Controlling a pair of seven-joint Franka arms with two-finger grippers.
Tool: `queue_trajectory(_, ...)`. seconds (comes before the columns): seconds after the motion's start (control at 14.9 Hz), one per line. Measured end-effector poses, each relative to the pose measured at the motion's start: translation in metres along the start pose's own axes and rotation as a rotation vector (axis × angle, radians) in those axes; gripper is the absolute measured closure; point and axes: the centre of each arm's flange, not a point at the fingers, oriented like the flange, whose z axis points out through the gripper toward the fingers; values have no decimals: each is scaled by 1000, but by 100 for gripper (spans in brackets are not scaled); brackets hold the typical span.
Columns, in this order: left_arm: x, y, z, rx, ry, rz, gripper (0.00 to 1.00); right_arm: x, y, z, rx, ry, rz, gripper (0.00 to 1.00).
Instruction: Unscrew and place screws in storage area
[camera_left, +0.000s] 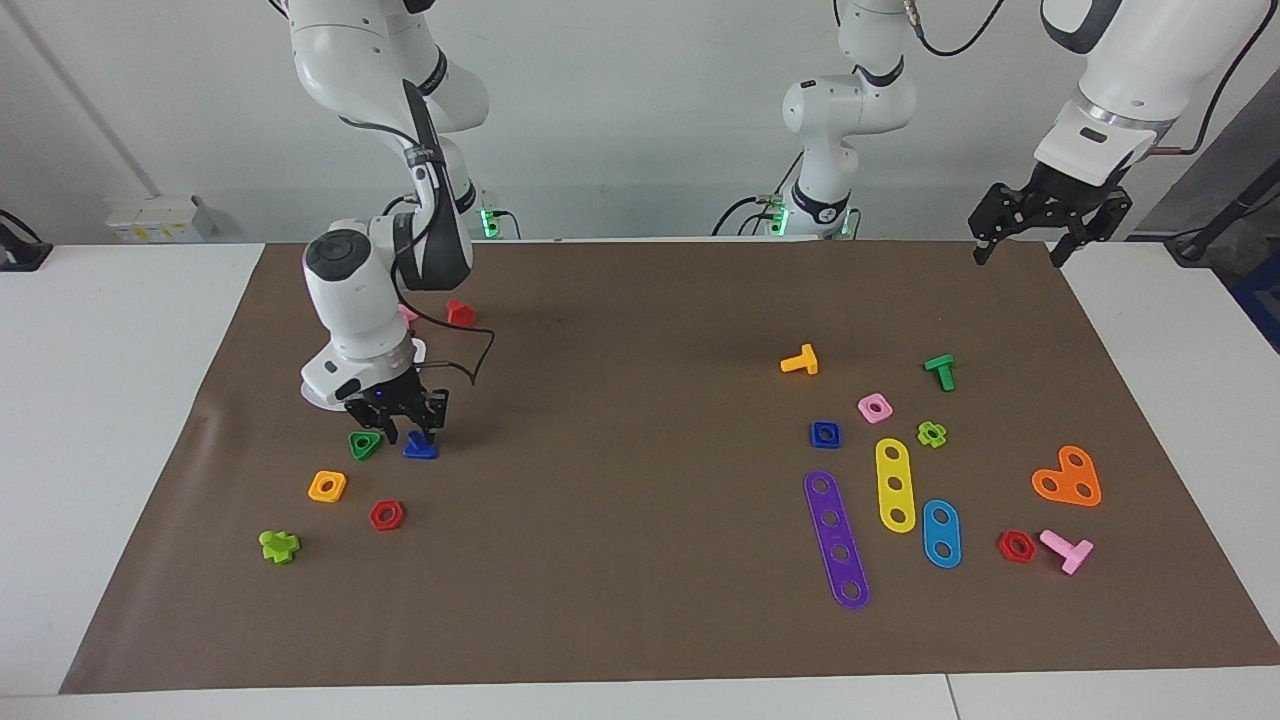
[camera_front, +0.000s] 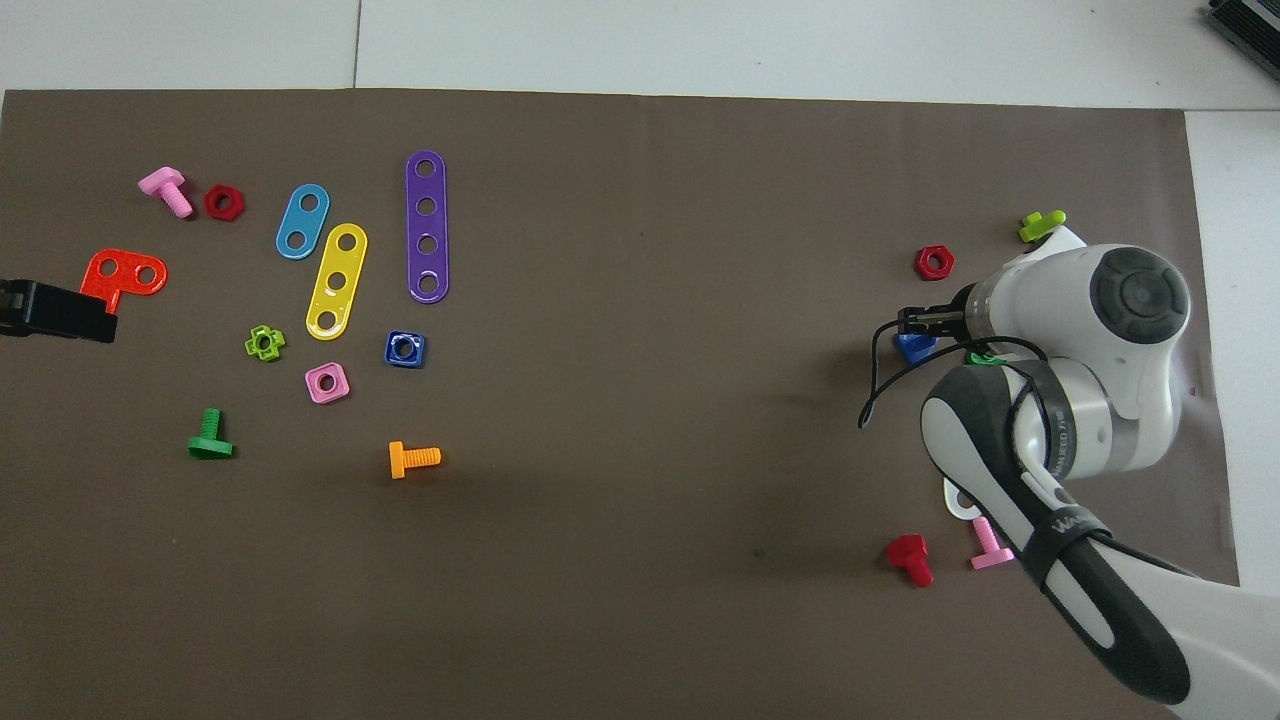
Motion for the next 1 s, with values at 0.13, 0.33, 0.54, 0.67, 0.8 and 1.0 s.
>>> queue_trajectory(0.13,0,0,0,0,-1,0,0,14,8,-60,0,26,25,11)
queue_trajectory(0.33,0,0,0,0,-1,0,0,17,27,-148,-3,36,57,0)
queue_trajectory(0.54,0,0,0,0,-1,0,0,8,39,-210,-16,-54,79,0)
queue_trajectory(0.67,0,0,0,0,-1,0,0,5,45,-237,-19,-77,81,0)
queue_trajectory(0.8,0,0,0,0,-1,0,0,2,55,-253,-19,-74,63,0)
queue_trajectory(1.0,0,0,0,0,-1,0,0,-9,77,-267,-21,-104,56,0)
